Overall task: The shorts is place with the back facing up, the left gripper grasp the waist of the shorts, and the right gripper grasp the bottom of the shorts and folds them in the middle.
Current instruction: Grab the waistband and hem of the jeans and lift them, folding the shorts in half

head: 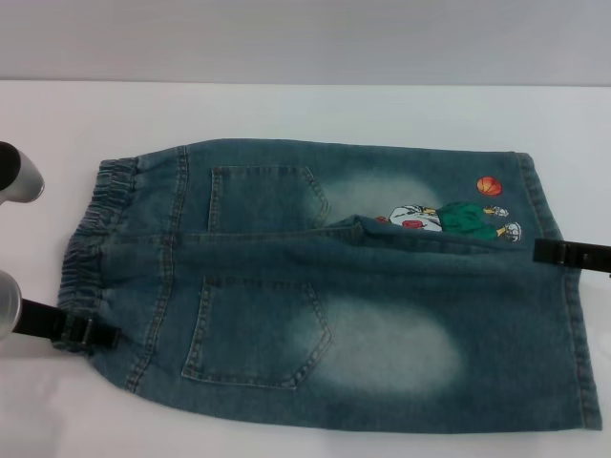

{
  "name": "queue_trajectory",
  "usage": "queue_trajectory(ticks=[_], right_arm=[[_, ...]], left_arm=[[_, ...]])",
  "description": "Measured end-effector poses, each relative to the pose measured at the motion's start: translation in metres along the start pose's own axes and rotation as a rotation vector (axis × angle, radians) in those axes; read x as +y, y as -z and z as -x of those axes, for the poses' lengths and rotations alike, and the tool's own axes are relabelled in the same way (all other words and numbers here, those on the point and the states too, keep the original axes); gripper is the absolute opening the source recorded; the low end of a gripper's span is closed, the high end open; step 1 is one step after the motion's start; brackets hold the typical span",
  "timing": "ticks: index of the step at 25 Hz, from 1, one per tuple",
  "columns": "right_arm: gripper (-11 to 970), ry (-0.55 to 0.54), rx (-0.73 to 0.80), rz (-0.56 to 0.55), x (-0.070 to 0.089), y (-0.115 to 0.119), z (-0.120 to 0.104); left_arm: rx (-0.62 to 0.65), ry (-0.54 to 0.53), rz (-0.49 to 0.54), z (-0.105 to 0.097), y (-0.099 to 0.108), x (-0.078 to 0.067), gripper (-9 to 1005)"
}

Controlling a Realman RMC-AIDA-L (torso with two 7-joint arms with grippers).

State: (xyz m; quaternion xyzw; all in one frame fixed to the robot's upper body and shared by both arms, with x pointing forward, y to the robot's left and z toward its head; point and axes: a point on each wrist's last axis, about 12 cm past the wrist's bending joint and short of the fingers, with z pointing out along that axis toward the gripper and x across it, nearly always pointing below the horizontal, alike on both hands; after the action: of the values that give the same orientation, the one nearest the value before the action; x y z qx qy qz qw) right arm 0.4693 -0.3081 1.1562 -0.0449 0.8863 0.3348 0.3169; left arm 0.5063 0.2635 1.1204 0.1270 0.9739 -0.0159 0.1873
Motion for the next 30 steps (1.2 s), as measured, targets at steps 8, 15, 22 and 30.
queue_trajectory(ticks=[8,15,22,30], right_arm=[[734,0.001,0.002,0.004,0.0006,-0.0002,0.0],[733,-0.002,-0.007,0.021,0.0026,0.0001,0.0016],[734,-0.004,-0.01,0.039,0.0041,0.0016,0.002],[735,-0.003,-0.007,0.04,0.0044,0.0019,0.0021]], left_arm=[[-0.004,0.006,0.003,0.0005,-0.0007,0.0004,793],[-0.01,0.0,0.002,0.002,0.0013,-0.0003,790],[0.003,0.004,0.003,0.0024,0.0007,0.0014,759],[0.015,-0.005,0.002,0.0017,-0.0011,0.0001,397]])
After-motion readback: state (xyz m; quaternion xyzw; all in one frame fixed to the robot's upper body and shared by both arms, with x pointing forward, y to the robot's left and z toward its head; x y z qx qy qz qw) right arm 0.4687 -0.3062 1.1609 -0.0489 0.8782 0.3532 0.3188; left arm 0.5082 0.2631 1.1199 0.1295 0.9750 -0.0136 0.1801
